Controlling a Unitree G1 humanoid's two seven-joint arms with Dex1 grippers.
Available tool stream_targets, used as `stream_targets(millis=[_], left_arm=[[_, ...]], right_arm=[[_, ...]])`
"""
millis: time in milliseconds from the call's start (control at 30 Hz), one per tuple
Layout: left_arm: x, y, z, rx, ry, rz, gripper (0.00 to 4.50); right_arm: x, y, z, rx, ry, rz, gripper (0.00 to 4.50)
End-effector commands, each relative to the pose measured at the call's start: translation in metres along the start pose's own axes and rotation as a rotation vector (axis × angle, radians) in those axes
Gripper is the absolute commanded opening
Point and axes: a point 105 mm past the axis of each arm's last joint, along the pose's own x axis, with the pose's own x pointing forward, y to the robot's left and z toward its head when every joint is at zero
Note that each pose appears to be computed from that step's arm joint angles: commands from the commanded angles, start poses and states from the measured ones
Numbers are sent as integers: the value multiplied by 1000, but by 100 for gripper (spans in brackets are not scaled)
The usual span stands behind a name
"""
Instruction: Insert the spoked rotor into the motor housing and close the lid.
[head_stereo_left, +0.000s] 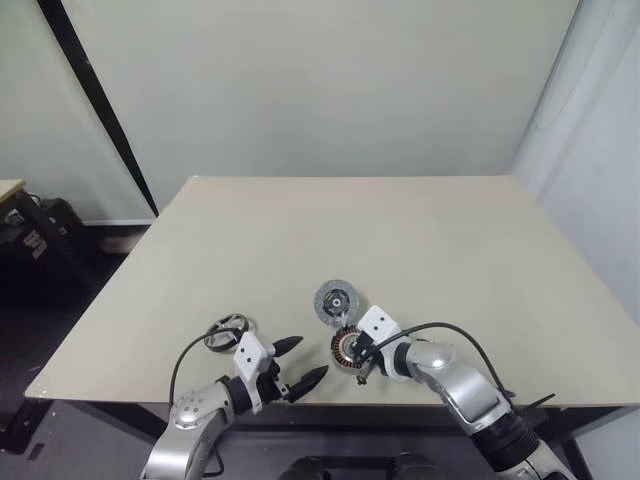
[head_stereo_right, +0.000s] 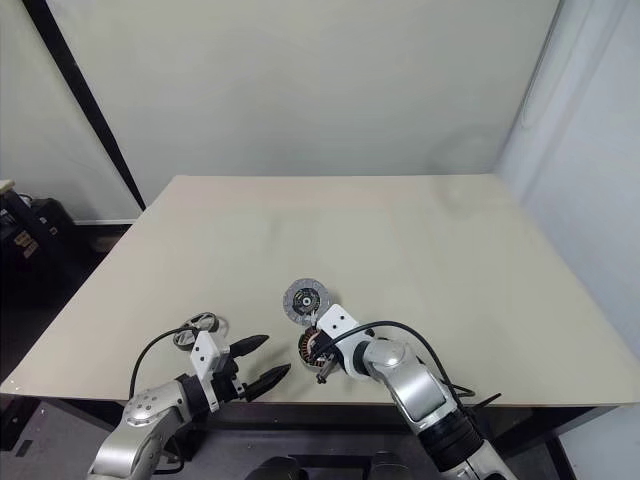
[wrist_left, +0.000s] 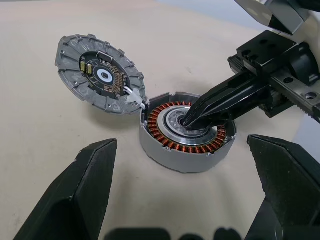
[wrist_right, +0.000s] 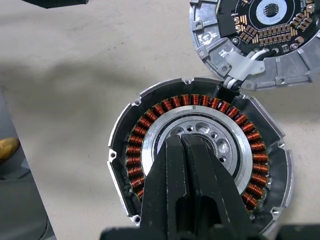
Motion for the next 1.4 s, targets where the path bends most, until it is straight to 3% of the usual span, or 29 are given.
stream_targets(millis=[33, 133, 333, 367, 500, 667, 800, 1033, 1400], left_arm=[[-1, 1, 15, 46, -36, -1, 450], [-1, 3, 16, 31, -46, 13, 450], [-7, 12, 20, -59, -100, 98, 450], [-9, 12, 19, -62, -98, 105, 450], [-16, 13, 17, -68, -90, 130, 450], [-25, 17, 17, -129, -118, 214, 450], [-36, 25, 12, -297, -137, 337, 450], [-64, 44, 1, -635, -216, 556, 450], [-86, 71, -8, -846, -342, 776, 450]], right_arm=[[-8, -6, 27, 12, -109, -13, 4], [-9, -10, 27, 3, -104, -29, 4], [-5, -11, -3, -43, 1, -32, 4], [-5, -11, -5, -43, 4, -33, 21], [-7, -15, 7, -18, -64, -51, 122], [-18, -18, 31, -10, -190, -35, 306], [-30, -15, 40, -62, -235, 8, 447], [-48, -12, 40, -140, -273, 33, 447], [-57, -13, 33, -164, -274, 7, 447]])
